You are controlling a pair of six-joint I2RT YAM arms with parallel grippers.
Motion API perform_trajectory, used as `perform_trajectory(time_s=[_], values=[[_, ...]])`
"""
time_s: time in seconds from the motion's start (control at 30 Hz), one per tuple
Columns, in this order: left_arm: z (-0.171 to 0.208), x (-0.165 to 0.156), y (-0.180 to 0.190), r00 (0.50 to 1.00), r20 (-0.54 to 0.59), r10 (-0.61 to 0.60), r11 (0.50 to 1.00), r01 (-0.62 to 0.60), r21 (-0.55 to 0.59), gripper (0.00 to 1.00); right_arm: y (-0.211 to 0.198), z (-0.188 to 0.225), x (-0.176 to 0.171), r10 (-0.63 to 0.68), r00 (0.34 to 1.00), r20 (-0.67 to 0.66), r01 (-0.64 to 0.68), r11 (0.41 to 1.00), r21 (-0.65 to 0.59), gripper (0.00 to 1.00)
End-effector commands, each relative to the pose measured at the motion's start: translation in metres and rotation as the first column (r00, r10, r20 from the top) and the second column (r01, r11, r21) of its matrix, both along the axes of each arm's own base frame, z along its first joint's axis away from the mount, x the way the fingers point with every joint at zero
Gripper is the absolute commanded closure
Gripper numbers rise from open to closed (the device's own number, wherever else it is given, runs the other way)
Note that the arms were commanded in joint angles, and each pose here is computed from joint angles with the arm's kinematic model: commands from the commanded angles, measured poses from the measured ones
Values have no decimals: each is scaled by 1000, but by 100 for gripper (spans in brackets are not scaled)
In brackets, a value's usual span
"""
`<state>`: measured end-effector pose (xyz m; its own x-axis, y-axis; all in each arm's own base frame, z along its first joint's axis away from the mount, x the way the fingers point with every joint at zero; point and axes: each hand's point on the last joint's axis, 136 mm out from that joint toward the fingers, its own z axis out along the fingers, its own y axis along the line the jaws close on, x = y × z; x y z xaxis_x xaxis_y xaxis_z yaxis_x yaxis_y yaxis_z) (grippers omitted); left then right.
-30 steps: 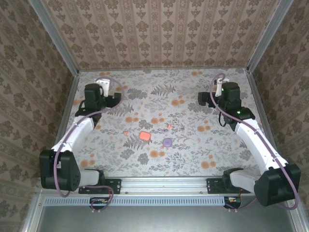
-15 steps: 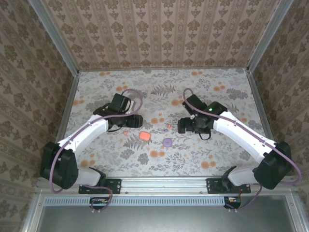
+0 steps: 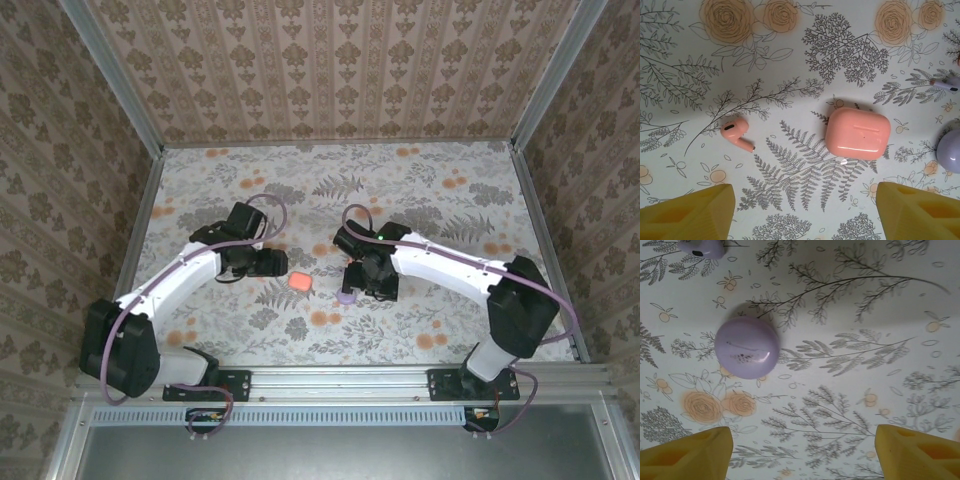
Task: Insert wireless bluetooth earbuds into charging case
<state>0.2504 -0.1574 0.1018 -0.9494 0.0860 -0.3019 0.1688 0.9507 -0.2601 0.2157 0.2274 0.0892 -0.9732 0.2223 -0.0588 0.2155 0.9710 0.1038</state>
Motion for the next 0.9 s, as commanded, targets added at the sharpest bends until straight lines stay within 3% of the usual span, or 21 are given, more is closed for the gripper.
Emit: perform_trajectory(time_s=[0.0, 0.3, 0.6, 0.87], values=[[-2, -9, 7, 1000, -18, -5, 1000, 5, 3, 25, 17, 0, 5, -48, 999, -13, 48, 998, 32, 24], [7, -6, 20, 999, 31, 20, 1000, -20, -9, 25, 27, -14, 12, 0, 999, -50, -3, 999, -50, 22], [16, -5, 36, 993, 87, 82, 996, -79, -36, 24, 34, -20, 21, 15, 1000, -24, -16, 999, -29, 22], [12, -6, 39, 994, 64, 89, 996, -88, -29, 25, 41, -35, 21, 44, 996, -72, -47, 998, -41, 22]])
